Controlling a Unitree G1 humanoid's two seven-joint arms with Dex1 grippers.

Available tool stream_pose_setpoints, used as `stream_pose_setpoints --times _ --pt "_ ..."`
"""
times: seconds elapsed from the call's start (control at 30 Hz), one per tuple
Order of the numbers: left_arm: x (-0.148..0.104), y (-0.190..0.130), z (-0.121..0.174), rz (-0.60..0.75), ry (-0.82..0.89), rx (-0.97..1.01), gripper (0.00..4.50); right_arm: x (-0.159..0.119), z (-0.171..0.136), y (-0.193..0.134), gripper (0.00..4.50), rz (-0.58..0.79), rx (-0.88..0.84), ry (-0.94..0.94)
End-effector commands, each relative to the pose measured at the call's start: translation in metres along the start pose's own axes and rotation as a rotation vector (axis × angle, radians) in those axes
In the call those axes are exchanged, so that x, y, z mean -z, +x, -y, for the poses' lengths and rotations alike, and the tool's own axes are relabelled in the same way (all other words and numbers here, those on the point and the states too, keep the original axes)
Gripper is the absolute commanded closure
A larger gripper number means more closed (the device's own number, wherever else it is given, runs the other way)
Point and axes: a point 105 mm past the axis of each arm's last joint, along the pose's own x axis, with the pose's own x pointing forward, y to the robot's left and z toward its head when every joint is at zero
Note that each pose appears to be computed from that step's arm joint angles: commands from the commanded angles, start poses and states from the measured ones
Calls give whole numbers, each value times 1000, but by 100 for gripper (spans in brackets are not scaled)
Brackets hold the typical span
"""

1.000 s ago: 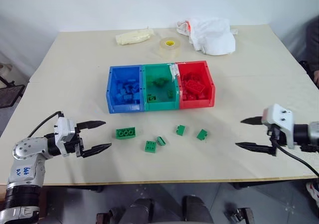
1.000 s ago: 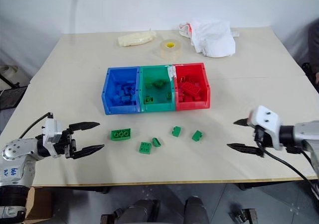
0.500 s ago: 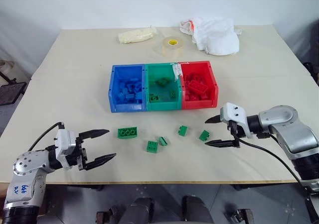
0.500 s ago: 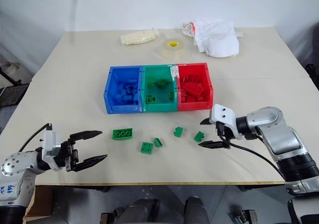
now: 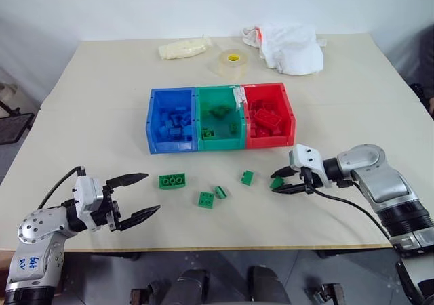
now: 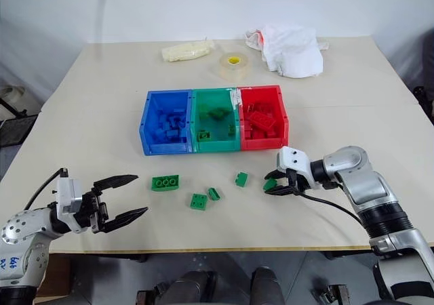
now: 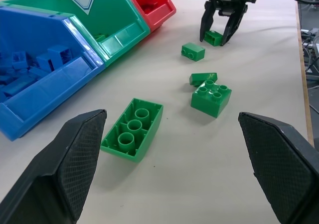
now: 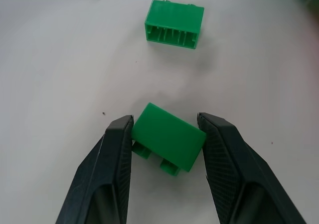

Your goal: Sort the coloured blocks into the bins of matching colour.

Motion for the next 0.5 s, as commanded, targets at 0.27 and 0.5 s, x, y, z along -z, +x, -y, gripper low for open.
stream_pose_setpoints --times 0.27,0.5 --pt "-7 8 -11 46 55 -4 0 -103 35 -17 287 298 200 -101" --pt "-18 13 -32 116 125 -73 0 -156 81 12 287 442 312 -106"
